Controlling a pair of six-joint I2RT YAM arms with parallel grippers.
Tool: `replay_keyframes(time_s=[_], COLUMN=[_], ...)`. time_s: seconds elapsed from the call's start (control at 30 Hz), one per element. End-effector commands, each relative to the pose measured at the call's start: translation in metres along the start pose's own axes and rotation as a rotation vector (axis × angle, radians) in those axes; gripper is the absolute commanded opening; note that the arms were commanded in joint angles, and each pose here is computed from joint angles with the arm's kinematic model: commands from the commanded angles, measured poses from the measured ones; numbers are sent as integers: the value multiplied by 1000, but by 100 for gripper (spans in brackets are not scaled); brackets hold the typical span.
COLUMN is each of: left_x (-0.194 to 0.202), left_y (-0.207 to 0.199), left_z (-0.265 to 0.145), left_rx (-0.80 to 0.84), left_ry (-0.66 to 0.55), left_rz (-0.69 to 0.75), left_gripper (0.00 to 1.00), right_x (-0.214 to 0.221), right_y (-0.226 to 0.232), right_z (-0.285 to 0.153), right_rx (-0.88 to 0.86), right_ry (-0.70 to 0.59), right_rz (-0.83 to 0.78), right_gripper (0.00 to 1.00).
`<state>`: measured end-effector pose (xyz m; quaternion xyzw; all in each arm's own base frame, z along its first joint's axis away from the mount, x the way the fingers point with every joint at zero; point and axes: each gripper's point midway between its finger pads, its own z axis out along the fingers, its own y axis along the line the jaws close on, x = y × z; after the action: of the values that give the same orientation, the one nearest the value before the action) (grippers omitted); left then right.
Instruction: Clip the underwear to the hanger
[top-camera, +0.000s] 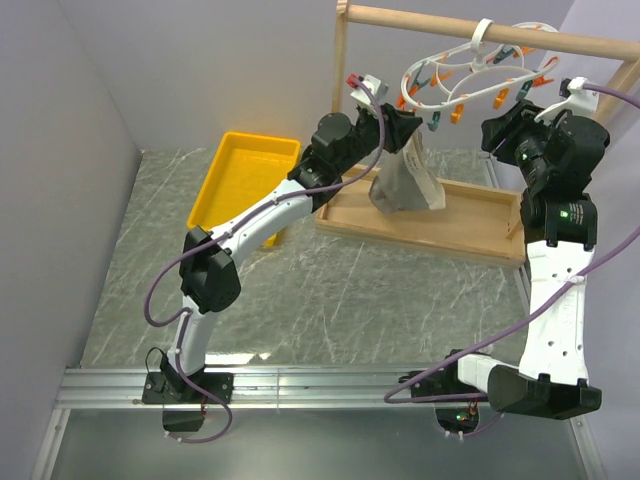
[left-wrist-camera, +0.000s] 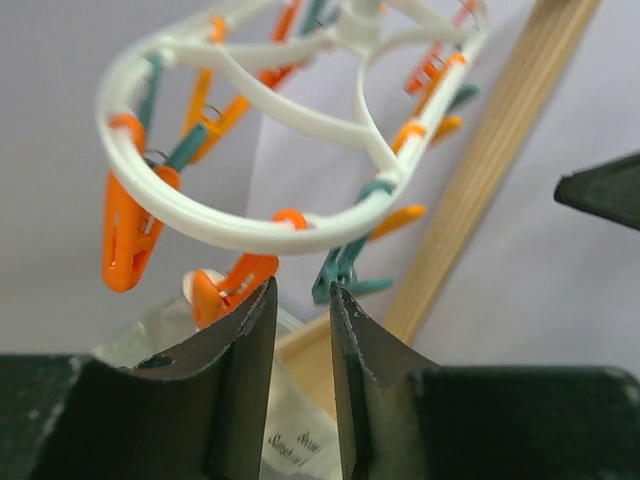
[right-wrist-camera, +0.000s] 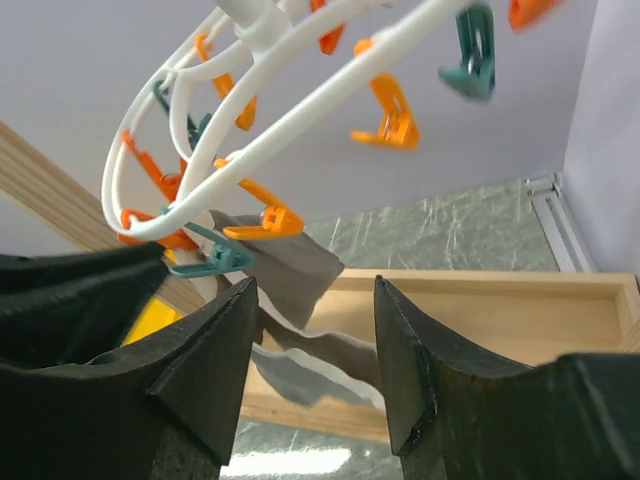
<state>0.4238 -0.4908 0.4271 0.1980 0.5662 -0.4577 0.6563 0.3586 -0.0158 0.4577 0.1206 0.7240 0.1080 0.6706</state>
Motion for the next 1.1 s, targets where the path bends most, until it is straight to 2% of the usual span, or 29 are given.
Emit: replay_keyframes(time_s=[0.0,0.37,0.5,1.07], left_x=[-62,-70,-73,-70], left_y=[7,34,38,37], left_z=[1,-2,-3,-8], left_rx=[-19,-40,-36,-20], left_ry=[-169,-183,-182,-160], left_rz=[33,61,58,58], left_gripper=[33,36,36,36], right_x=[-21,-22,-18,-6], right_y=[8,42,44,64], right_z=[2,30,50,78], right_rx=[-63,-305,-339,-414], right_ry=[-83,-113,-93,-77], right_rz=[-65,-110,-98,-121], right_gripper=[56,52,49,45])
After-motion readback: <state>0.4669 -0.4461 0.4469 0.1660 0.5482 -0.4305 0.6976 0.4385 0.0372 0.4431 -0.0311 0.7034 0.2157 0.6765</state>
